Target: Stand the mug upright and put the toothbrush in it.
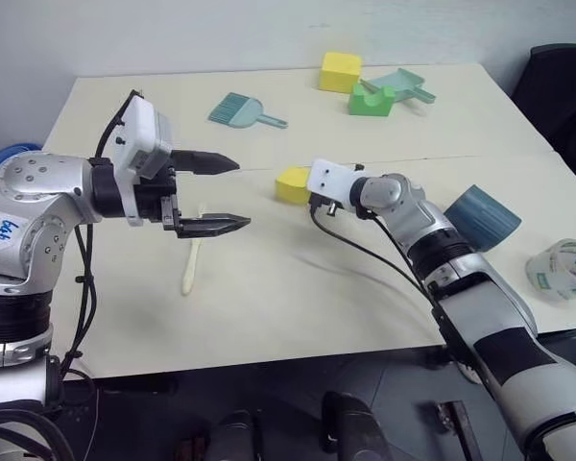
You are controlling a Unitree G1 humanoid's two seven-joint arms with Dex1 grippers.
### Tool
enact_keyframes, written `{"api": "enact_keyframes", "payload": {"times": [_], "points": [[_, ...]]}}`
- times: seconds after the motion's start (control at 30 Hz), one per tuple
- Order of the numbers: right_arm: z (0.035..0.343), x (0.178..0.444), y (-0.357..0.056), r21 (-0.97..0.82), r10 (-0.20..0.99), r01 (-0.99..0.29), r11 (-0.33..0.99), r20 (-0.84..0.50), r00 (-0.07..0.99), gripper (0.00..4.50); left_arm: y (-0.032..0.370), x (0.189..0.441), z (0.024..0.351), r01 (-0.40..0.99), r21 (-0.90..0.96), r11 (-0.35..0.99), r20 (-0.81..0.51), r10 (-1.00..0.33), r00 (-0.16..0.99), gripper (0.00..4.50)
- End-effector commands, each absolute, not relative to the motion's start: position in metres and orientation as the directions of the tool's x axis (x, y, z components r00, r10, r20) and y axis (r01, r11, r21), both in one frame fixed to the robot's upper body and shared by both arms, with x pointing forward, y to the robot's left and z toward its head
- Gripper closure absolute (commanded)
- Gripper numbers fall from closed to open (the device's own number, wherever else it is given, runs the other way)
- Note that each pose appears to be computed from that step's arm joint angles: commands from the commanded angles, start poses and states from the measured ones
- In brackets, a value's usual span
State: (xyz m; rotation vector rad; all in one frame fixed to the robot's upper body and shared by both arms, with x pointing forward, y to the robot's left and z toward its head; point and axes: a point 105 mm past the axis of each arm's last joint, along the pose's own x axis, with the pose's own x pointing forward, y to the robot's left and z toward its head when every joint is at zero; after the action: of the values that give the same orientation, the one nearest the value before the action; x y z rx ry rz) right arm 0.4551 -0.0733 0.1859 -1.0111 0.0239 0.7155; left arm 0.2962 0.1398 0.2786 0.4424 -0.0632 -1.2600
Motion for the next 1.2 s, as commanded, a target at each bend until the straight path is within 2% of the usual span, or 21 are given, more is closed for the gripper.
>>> {"api": "enact_keyframes", "payload": {"times": [0.03, 0.13, 0.27, 0.43, 0.73, 0.87, 1.0, 1.1, 1.2], "points": [[0.199, 0.448, -0.085, -0.732, 0.553, -0.571, 0.372, -0.320, 0.770, 2.73, 0.139, 0.295, 0.288, 0.892, 0.398, 0.216, -0.179, -0.935, 0.306, 0.00], [0.203, 0.439, -0.090, -0.719, 0.571, -0.585, 0.376, -0.317, 0.757, 3.31, 0.137, 0.297, 0.286, 0.895, 0.397, 0.206, -0.180, -0.938, 0.295, 0.00], [0.199, 0.438, -0.091, -0.729, 0.548, -0.576, 0.371, -0.329, 0.769, 4.36, 0.133, 0.300, 0.286, 0.896, 0.399, 0.197, -0.174, -0.943, 0.284, 0.00], [0.214, 0.436, -0.099, -0.732, 0.533, -0.547, 0.406, -0.297, 0.793, 4.36, 0.130, 0.302, 0.285, 0.899, 0.400, 0.181, -0.176, -0.947, 0.269, 0.00], [0.221, 0.434, -0.113, -0.753, 0.502, -0.516, 0.409, -0.287, 0.816, 4.44, 0.125, 0.305, 0.284, 0.900, 0.404, 0.164, -0.161, -0.956, 0.247, 0.00], [0.252, 0.423, -0.139, -0.778, 0.468, -0.457, 0.431, -0.240, 0.851, 4.44, 0.121, 0.305, 0.286, 0.905, 0.394, 0.159, -0.142, -0.963, 0.231, 0.00], [0.304, 0.391, -0.177, -0.765, 0.424, -0.393, 0.510, -0.174, 0.889, 4.44, 0.110, 0.301, 0.289, 0.923, 0.362, 0.132, -0.103, -0.978, 0.181, 0.00], [0.334, 0.357, -0.234, -0.722, 0.286, -0.310, 0.619, -0.160, 0.945, 4.44, 0.092, 0.293, 0.286, 0.938, 0.339, 0.072, -0.078, -0.991, 0.104, 0.00], [0.346, 0.324, -0.309, -0.717, 0.041, -0.161, 0.679, -0.182, 0.982, 4.44, 0.069, 0.280, 0.285, 0.953, 0.302, -0.021, -0.042, -0.999, -0.009, 0.00]]}}
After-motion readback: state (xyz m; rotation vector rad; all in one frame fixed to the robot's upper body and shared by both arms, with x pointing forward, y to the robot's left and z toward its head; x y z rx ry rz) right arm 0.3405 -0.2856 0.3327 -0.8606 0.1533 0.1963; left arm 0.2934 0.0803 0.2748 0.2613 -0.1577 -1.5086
